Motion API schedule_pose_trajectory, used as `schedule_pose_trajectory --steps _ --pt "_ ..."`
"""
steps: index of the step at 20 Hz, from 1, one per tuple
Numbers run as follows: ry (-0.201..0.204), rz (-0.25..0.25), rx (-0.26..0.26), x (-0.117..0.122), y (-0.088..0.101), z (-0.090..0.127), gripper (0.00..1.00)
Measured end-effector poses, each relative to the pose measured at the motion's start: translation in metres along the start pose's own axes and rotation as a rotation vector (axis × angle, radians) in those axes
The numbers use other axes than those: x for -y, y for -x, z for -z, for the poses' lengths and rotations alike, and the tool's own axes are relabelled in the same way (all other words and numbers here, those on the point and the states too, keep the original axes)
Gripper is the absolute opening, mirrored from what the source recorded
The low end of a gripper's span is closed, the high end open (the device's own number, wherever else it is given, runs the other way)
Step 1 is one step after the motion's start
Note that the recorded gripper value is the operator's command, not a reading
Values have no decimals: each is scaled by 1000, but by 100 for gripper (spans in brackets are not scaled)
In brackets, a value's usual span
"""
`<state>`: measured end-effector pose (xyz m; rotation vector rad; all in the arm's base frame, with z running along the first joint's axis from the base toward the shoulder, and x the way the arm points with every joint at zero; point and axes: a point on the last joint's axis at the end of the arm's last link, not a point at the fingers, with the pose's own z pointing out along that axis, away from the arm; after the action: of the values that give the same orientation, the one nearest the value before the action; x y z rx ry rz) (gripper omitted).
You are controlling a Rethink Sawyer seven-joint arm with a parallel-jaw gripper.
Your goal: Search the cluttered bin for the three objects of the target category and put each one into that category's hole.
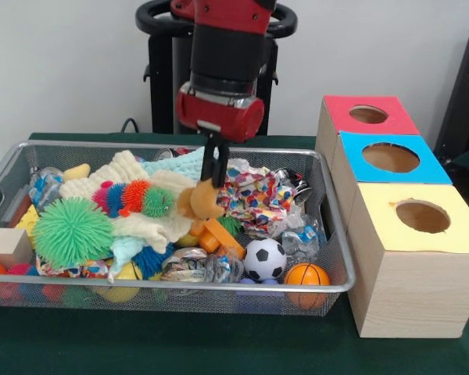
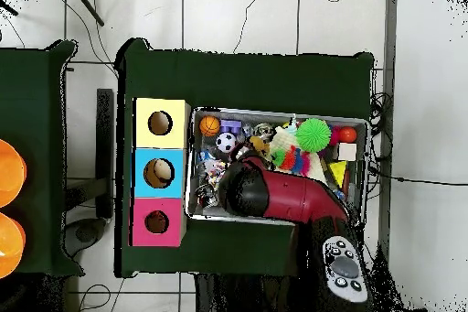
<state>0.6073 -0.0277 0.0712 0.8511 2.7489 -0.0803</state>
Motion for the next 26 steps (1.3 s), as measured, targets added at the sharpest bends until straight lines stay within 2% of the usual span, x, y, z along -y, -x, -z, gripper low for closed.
schedule_pose_trajectory --steps 3,9,16,17,26 --pt "2 -3 -9 6 -13 -25 0" --pt "12 3 -28 4 -33 -51 0" --pt "30 11 -29 -2 -46 -65 0" --pt "36 16 -22 -5 -48 -67 100" --pt "48 33 -8 -16 -50 -66 100"
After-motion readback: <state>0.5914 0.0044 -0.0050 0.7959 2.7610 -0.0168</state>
